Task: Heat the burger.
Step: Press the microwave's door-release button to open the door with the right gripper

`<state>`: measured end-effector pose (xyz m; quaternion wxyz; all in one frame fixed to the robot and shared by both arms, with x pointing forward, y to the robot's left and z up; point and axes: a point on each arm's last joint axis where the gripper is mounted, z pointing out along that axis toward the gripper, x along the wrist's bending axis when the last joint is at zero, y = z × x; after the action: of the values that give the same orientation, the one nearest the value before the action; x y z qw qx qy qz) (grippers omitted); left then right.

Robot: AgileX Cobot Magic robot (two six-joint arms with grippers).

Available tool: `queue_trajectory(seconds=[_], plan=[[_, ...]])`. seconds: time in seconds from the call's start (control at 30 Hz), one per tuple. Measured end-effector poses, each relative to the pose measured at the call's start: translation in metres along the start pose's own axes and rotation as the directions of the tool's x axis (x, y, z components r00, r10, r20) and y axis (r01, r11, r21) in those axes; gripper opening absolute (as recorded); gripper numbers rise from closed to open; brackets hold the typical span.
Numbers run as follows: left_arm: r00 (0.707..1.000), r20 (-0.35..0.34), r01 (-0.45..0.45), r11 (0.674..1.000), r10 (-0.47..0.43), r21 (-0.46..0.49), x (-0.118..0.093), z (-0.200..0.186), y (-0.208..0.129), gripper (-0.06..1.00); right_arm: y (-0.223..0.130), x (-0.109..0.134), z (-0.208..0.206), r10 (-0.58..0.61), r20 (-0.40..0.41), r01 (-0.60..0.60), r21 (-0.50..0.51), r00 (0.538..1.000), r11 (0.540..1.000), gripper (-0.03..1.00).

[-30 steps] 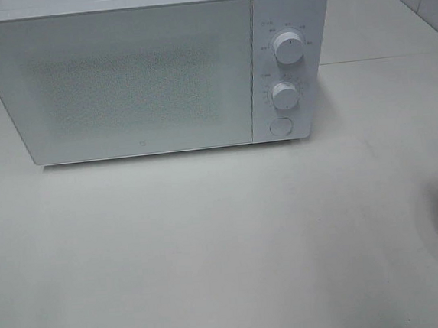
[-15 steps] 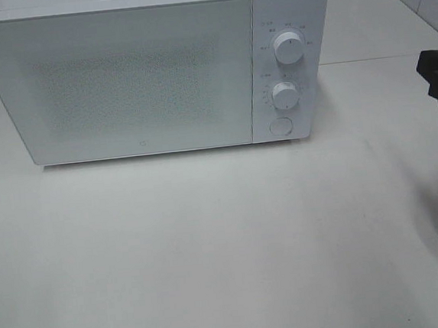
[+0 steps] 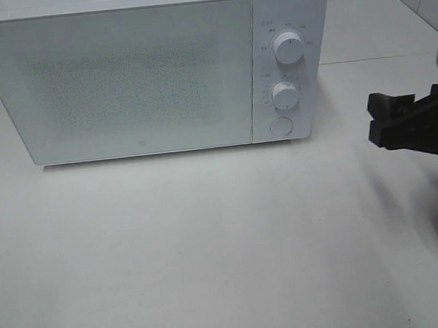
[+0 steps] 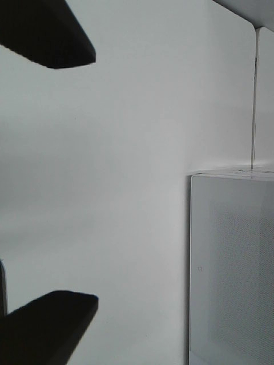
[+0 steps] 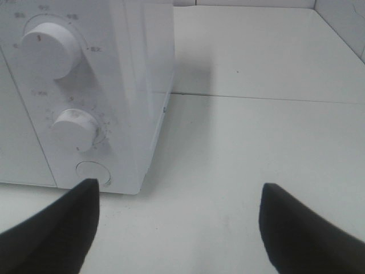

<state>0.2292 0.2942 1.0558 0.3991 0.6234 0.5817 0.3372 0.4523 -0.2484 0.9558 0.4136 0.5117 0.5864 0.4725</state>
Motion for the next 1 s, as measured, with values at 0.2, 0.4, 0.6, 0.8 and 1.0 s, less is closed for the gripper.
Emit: queue_trajectory(seconds=[0.2, 0.4, 0.6, 0.8, 1.0], plan=[[1.0, 0.0, 0.0, 1.0, 0.0, 0.0, 0.0, 0.0, 0.0, 0.98, -0.011, 0.021, 0.005, -0.054, 0.003, 0.054, -0.018, 0.999, 0.998, 0.73], [1.0, 0.0, 0.0, 1.0, 0.0, 0.0, 0.0, 0.0, 0.0, 0.98, -0.022, 0.043, 0.006, -0.052, 0.062, 0.057, -0.067, 0.997, 0.996, 0.73], [1.0, 0.0, 0.0, 1.0, 0.0, 0.0, 0.0, 0.0, 0.0, 0.98, -0.023, 0.065, 0.013, -0.006, 0.089, 0.013, -0.074, 0.996, 0.997, 0.73], [1.0, 0.0, 0.0, 1.0, 0.0, 0.0, 0.0, 0.0, 0.0, 0.98, -0.021, 0.082, 0.021, -0.024, 0.081, 0.03, -0.082, 0.996, 0.996, 0.73], [1.0, 0.0, 0.0, 1.0, 0.0, 0.0, 0.0, 0.0, 0.0, 0.98, -0.014, 0.094, 0.027, -0.039, 0.064, 0.046, -0.109, 0.997, 0.993, 0.73]])
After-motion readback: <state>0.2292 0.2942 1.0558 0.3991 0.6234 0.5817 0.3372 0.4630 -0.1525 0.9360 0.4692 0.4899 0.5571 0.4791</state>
